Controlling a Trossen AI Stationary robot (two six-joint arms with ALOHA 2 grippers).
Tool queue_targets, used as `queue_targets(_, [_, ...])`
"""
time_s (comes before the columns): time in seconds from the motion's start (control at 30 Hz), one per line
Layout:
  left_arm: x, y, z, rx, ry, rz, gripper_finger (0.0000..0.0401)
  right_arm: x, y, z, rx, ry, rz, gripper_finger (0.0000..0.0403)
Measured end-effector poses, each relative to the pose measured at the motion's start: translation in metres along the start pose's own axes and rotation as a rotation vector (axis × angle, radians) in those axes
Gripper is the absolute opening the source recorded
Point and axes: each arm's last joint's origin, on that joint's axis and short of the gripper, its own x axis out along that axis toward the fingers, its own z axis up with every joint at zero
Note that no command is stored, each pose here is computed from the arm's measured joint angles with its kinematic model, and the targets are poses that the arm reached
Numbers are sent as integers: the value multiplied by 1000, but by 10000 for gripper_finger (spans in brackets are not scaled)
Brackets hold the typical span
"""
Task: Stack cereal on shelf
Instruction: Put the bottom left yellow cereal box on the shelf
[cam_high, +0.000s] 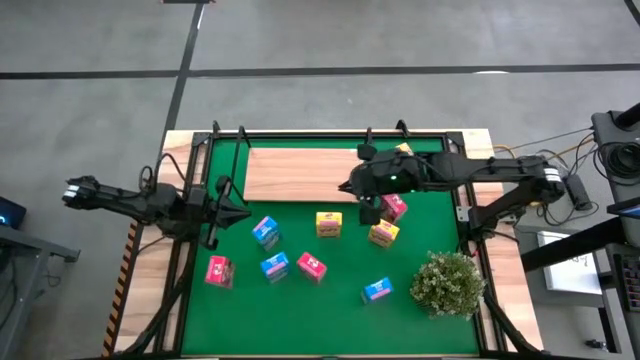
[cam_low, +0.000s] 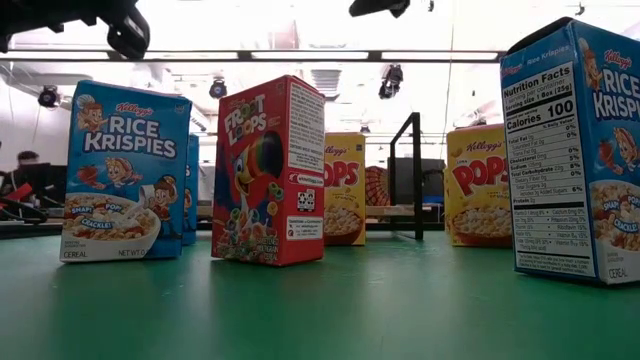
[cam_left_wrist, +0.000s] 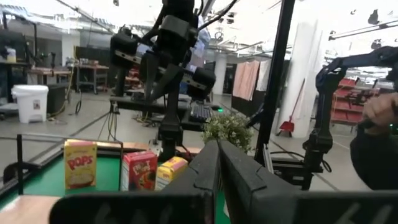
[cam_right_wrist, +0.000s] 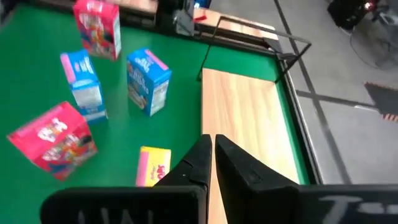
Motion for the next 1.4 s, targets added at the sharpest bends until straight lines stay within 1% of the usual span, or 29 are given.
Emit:
queue_targets(0.13, [5, 0, -4, -27, 20, 3, 0, 22, 3, 0, -67, 43, 13, 13])
queue_targets(0.3, [15, 0, -13, -64, 63, 10, 0, 53, 8, -6, -102, 71, 47, 13])
queue_targets(0.4, [20, 0, -18, -67, 91, 14, 0, 71, 12, -9, -107, 72, 84, 13])
queue_targets(0.47, [22, 0, -19, -65, 99, 16, 0, 79, 12, -9, -99, 55, 79, 13])
queue_targets(0.63, [23, -1, -13, -49, 87, 14, 0, 93, 15, -12, -103, 59, 80, 13])
queue_targets(0.73, [22, -2, -7, -7, 88, 12, 0, 99, 15, -12, -94, 67, 81, 13])
queue_targets(0.93, [19, -3, 7, 95, 137, 12, 0, 112, 18, -13, 7, 70, 80, 13])
queue_targets(1.07, [19, -4, 11, 111, 164, 13, 0, 118, 18, -11, 70, 77, 62, 13])
queue_targets(1.2, [19, -3, 10, 121, 175, 13, 0, 115, 15, -4, 119, 72, 48, 17])
queue_targets(1.3, [19, -3, 10, 151, 174, 11, 0, 109, 14, -1, 145, 105, 53, 42])
queue_targets(1.4, [18, -4, 14, 179, 160, 8, 0, 103, 14, 0, 161, 173, 63, 87])
